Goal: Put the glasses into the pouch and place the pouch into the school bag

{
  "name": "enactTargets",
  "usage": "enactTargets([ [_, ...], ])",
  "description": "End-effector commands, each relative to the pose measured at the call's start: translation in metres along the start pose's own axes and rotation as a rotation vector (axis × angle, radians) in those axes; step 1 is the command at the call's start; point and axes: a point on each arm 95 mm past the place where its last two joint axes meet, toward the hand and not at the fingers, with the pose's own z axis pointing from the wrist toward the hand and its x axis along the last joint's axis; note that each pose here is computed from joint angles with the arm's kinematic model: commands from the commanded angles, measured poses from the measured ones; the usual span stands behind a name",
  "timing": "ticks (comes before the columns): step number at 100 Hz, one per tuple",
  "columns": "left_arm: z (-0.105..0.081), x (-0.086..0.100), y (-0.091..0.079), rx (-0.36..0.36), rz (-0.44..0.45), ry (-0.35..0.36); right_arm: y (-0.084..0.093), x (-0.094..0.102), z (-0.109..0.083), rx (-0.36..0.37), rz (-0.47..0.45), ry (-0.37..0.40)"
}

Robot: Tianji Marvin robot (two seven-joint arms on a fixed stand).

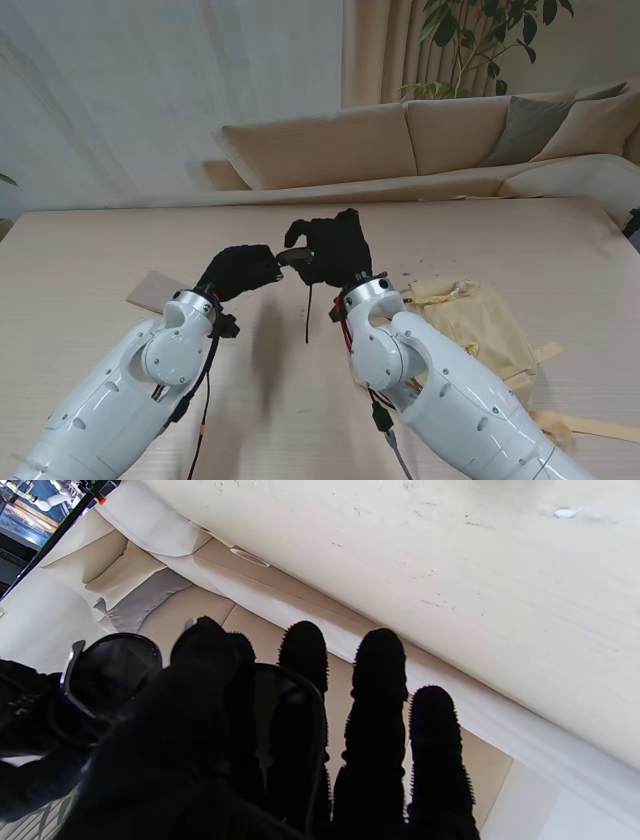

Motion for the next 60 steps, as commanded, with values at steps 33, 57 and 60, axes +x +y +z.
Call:
enactTargets([
  [33,0.001,0.006,-0.003,-0.023,0.008,-0.007,0.038,-0.018,-0.007,-0.001,0.026,0.085],
  [57,-0.001,0.008,-0.008,-0.02,0.031,-0.005,0.062,-0.043,-0.021,0.067,-0.052,0.16],
  [60,-0.001,0.008,-0.009,-0.022,0.039,-0.004,0.064,-0.045,-0.022,0.074,-0.069,0.17],
])
